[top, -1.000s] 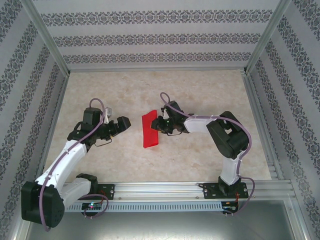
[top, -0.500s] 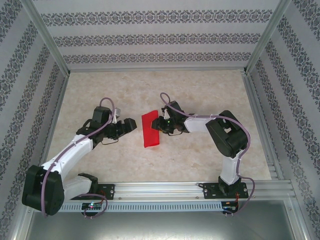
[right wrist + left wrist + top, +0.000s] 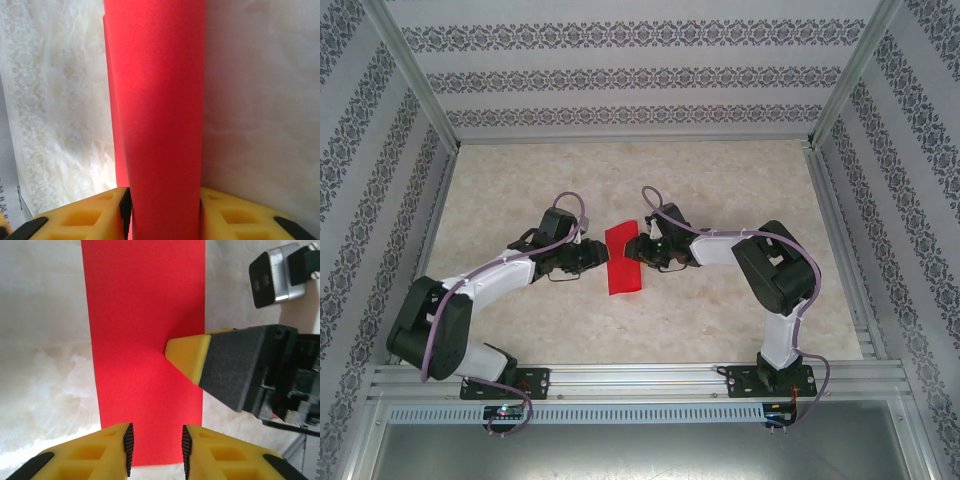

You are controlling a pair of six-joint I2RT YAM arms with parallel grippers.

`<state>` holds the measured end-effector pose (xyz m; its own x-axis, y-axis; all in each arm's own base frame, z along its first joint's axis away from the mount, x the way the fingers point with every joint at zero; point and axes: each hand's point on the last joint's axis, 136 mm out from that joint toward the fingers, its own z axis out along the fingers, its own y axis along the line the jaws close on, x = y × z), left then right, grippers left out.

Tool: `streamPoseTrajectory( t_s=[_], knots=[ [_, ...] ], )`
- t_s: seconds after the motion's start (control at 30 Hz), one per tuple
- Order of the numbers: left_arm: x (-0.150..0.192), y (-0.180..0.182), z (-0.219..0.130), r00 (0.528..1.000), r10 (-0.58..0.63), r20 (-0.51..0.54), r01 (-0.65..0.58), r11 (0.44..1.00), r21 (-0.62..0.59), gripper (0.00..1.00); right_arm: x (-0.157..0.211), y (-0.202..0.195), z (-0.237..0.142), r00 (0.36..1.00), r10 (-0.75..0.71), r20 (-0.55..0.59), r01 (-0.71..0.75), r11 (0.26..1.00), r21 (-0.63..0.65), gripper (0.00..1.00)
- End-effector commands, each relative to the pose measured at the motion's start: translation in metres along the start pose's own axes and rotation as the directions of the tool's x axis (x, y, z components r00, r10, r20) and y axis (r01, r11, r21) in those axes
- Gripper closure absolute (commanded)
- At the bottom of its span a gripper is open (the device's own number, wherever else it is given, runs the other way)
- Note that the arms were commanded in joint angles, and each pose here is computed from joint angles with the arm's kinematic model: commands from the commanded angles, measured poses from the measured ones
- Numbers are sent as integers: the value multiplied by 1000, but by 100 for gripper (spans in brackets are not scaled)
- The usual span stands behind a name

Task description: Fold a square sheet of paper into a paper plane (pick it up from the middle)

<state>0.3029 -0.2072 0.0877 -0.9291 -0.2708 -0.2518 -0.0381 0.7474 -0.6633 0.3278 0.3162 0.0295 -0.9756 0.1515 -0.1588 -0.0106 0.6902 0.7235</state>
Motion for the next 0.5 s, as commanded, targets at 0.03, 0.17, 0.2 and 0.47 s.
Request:
streamPoseTrajectory(
  t_s=[0.03, 0.17, 0.2, 0.47],
  knots=[
    [-13, -12, 17, 999, 45, 25, -45, 999, 17, 71, -2, -3, -4, 1000, -23, 19, 23, 1000, 4, 61],
    [-11, -7, 35, 999, 54, -3, -54, 999, -4, 76, -2, -4, -5, 999, -24, 24, 24, 1000, 8, 60],
    [-11, -6, 38, 998, 56, -8, -56, 998, -9, 76, -2, -4, -6, 999, -26, 26, 26, 1000, 9, 60],
    [-4, 5, 58, 997, 61, -54, -63, 997, -39, 78, -5, -1, -14, 997, -55, 47, 54, 998, 29, 57]
  ],
)
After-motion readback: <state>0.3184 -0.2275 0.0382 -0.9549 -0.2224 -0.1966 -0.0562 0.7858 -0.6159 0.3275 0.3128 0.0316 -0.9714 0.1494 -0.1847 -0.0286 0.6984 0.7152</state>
